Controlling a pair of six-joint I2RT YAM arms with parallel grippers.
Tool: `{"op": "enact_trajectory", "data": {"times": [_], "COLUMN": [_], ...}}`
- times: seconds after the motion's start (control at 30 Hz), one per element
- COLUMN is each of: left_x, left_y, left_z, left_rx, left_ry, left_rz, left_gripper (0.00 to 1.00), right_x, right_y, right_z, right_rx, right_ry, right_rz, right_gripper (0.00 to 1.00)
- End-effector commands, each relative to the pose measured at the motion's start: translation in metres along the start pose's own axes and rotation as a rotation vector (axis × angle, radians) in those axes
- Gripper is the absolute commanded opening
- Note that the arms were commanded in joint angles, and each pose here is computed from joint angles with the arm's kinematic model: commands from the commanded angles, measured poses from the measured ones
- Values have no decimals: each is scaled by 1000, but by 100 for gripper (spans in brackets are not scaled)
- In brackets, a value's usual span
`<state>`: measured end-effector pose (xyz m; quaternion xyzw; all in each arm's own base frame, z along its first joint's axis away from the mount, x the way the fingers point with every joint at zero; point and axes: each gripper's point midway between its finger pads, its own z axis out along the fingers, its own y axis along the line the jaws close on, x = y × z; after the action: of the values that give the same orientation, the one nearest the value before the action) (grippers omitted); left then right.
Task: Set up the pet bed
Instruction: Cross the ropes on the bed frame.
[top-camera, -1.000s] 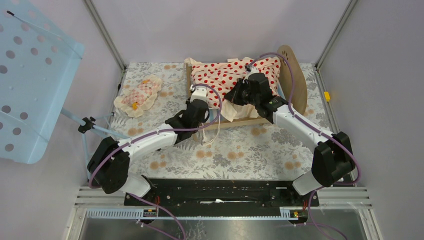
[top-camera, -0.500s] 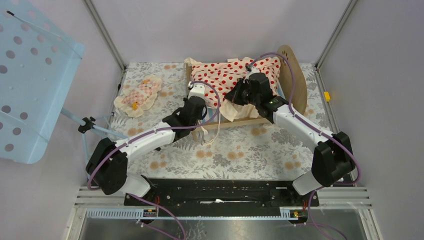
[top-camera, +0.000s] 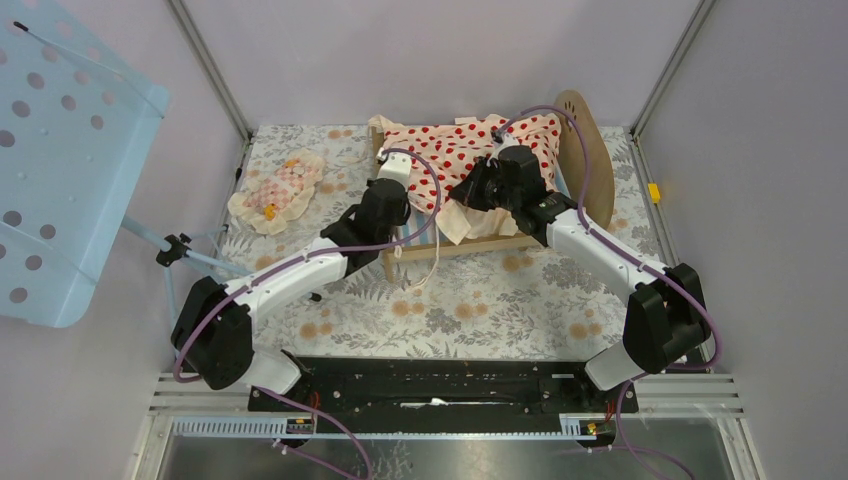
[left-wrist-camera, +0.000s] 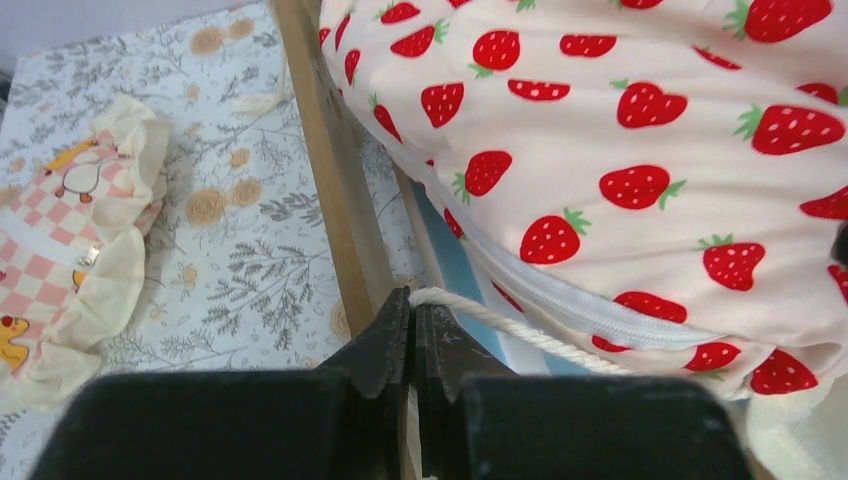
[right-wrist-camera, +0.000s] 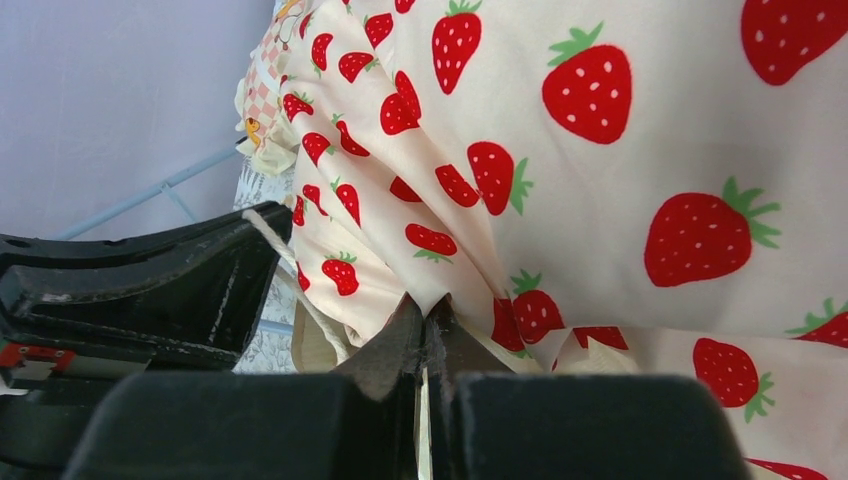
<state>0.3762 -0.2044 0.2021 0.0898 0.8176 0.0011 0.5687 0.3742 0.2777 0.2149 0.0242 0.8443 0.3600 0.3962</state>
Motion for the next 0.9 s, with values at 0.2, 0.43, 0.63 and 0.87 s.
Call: {"op": "enact_trajectory", "data": {"times": [0.2, 0.43, 0.63, 0.87], "left_x": [-52, -41, -24, 7], "left_y": [-6, -4, 5, 7], "left_z": [12, 26, 27, 21], "left_rx": [74, 64, 22, 12], "left_ry": [-182, -148, -109, -1], "left_rz": [44, 70, 56, -22], "left_gripper": [0, 0, 2, 17], "right_x": [1, 5, 6, 7], "right_y": [-7, -9, -9, -7], "right_z": [2, 5, 6, 6], "right_rx": [5, 3, 2, -8], "right_ry": [4, 21, 28, 35], "right_rz": [14, 19, 15, 16], "right_gripper": [0, 0, 0, 0]}}
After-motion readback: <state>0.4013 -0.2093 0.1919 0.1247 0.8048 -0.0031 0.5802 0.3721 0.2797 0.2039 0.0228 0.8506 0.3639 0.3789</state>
